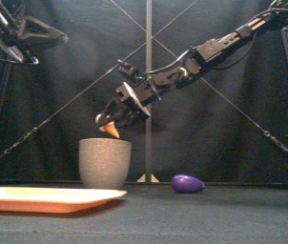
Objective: Pick the ice cream then place it in the grey bowl
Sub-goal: Drop ice cream in the grey bowl and return to neutral
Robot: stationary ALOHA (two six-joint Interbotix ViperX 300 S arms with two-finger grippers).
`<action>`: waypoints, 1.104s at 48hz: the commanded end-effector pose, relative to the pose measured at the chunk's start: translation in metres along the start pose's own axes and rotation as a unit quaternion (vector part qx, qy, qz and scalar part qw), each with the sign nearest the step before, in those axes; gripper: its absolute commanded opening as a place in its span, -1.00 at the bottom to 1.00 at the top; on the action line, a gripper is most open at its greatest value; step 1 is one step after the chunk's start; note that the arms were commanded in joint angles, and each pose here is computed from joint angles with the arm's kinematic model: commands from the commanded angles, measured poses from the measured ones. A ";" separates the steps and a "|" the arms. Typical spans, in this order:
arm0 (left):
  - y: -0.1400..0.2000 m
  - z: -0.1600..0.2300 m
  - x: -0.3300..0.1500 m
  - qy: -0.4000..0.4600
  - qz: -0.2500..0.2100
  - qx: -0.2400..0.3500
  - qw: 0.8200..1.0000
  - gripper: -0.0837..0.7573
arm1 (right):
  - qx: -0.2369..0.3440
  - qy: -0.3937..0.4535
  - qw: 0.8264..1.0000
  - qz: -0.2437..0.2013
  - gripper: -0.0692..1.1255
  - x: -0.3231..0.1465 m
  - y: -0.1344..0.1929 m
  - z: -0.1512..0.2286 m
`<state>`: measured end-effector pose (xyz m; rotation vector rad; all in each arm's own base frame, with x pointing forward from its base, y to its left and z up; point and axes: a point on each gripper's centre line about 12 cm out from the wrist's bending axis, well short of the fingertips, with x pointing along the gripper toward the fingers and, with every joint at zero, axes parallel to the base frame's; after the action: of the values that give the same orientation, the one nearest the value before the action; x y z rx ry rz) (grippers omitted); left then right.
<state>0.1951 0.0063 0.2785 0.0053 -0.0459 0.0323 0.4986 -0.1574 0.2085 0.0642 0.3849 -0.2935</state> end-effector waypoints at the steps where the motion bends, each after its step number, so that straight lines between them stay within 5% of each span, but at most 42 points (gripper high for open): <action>1: 0.000 0.005 0.001 -0.008 0.001 0.000 1.000 -0.87 | 0.003 -0.025 1.000 -0.006 0.48 -0.007 -0.006 0.021; 10: 0.000 0.004 0.001 -0.006 0.001 -0.001 1.000 -0.87 | 0.001 -0.026 1.000 -0.004 0.75 -0.007 -0.005 0.022; 21: 0.000 0.004 0.001 -0.005 0.001 -0.001 1.000 -0.87 | -0.005 -0.051 0.999 -0.005 0.77 -0.029 -0.005 0.045; 34: 0.001 0.004 0.001 -0.004 0.002 -0.001 1.000 -0.87 | -0.024 -0.128 0.991 0.017 0.77 -0.131 0.017 0.086; 53: 0.002 0.005 -0.002 -0.010 0.004 0.001 1.000 -0.87 | -0.039 -0.238 0.965 0.103 0.77 -0.275 0.057 0.029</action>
<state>0.1922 0.0073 0.2786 0.0071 -0.0505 0.0381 0.3050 -0.0387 0.3349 -0.0454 -0.0380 -0.0929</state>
